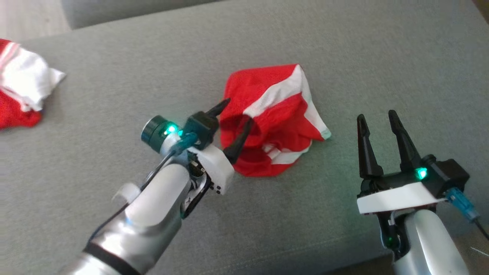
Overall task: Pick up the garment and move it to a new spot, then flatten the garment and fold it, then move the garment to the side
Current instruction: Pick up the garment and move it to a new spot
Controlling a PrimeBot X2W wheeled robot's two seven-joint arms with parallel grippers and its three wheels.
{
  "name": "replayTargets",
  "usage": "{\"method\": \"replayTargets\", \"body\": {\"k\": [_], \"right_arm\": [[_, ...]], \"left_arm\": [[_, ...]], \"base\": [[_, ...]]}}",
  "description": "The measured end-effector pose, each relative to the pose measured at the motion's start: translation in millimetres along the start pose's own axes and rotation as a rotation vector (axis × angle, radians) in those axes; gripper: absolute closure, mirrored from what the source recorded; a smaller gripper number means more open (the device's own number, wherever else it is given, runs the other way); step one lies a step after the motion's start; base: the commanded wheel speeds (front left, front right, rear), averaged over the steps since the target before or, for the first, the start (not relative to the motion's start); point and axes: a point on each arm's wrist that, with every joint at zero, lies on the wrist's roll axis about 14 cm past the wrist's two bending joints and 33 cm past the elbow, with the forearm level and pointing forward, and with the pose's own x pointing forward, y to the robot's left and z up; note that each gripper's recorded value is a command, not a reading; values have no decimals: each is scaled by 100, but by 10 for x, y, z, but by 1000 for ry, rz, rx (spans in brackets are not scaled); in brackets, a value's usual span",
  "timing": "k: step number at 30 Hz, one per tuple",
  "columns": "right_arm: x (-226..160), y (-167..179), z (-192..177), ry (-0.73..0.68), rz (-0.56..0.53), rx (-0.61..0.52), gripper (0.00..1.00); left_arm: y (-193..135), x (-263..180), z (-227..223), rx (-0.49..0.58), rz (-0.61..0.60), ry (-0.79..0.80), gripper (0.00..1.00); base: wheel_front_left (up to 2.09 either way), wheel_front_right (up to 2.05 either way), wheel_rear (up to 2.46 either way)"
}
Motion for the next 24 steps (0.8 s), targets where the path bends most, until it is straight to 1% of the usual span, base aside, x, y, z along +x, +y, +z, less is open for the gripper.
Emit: {"method": "replayTargets", "body": {"k": [2, 5, 7, 8, 9, 10, 11, 14, 15, 19, 24], "right_arm": [[-8, 39, 12, -3, 12, -4, 0], [-86, 71, -8, 3, 20, -5, 0], [-152, 87, -41, 13, 23, -7, 0], [-189, 125, -42, 13, 34, -10, 0], [-196, 146, -28, 9, 41, -12, 0], [-196, 146, -28, 9, 41, -12, 0], [-195, 177, 34, -11, 51, -13, 0], [-217, 219, 85, -27, 64, -12, 0], [-217, 219, 85, -27, 64, -12, 0], [-316, 270, 9, -6, 77, -5, 0], [-336, 298, 22, -11, 86, -3, 0]], "left_arm": [[73, -89, 111, -61, 70, -40, 0], [137, -303, 166, -122, 160, -72, 0], [150, -474, 144, -160, 213, -78, 0], [181, -652, 123, -190, 274, -86, 0], [207, -739, 116, -203, 309, -91, 0], [207, -739, 116, -203, 309, -91, 0], [267, -915, 124, -227, 381, -107, 0], [354, -1178, 124, -254, 487, -129, 0], [354, -1178, 124, -254, 487, -129, 0], [434, -1515, 62, -274, 614, -137, 0], [460, -1823, -25, -259, 715, -127, 0]], "base": [[0, 0, 0], [0, 0, 0], [0, 0, 0], [0, 0, 0], [0, 0, 0], [0, 0, 0], [0, 0, 0], [0, 0, 0], [0, 0, 0], [0, 0, 0], [0, 0, 0]]}}
